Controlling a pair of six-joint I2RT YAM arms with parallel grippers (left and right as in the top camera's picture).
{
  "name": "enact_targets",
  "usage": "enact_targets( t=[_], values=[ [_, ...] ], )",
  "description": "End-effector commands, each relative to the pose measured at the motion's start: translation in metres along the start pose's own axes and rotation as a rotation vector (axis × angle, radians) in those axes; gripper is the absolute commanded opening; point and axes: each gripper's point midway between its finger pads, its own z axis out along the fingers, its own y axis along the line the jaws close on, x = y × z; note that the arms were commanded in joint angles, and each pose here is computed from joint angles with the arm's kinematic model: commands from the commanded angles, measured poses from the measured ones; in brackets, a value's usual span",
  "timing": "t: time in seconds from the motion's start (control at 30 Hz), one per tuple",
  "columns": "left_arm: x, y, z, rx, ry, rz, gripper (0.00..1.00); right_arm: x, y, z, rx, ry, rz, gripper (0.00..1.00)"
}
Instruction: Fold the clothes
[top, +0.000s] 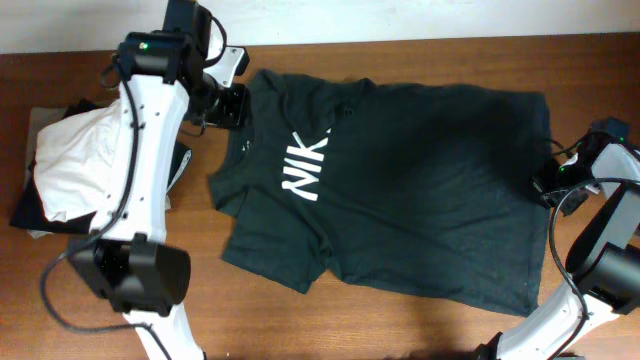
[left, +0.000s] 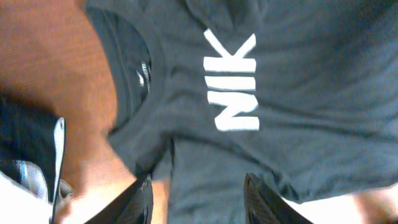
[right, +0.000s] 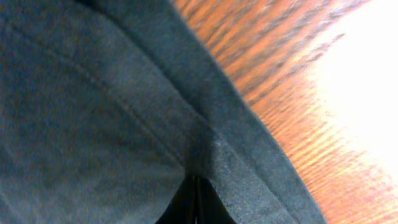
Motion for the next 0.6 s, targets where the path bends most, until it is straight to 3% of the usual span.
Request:
enact_targets(
  t=[0.0, 0.1, 0.2, 0.3, 0.4, 0.47, 0.5, 0.53, 0.57],
  values=[
    [0.019, -0.007, -0.031, 0.001, 0.009, 0.015, 0.47, -0.012, -0.05, 0.037, 0.271, -0.066, 0.16, 0.04],
    [0.05, -0.008, -0.034, -0.002, 0.131, -0.01, 0.47, -0.048, -0.043, 0.038, 0.215, -0.172, 0.178, 0.04],
    [0.051, -0.002, -0.035, -0.037, 0.134, -0.011, 0.49, -0.091, -0.004, 0.005, 0.035, -0.24, 0.093, 0.04],
    [0.051, -0.008, -0.038, -0.01, 0.122, -0.011, 0.5, -0.11, 0.034, -0.058, -0.072, -0.246, -0.049, 0.04],
    [0.067, -0.016, -0.066, -0.009, 0.072, -0.004, 0.53, -0.107, 0.076, -0.169, -0.244, -0.331, -0.202, 0.06],
    [0.098, -0.021, -0.084, -0.026, 0.062, -0.002, 0.56, -0.081, 0.103, -0.251, -0.408, -0.411, -0.264, 0.15],
    [0.122, -0.023, -0.085, -0.026, 0.088, -0.028, 0.56, -0.061, 0.105, -0.286, -0.436, -0.442, -0.274, 0.28],
    [0.143, -0.023, -0.078, -0.026, 0.127, -0.067, 0.57, -0.038, 0.101, -0.312, -0.442, -0.46, -0.277, 0.52],
    [0.159, -0.021, -0.065, -0.026, 0.16, -0.108, 0.57, -0.016, 0.095, -0.331, -0.447, -0.462, -0.262, 0.66]
  ],
)
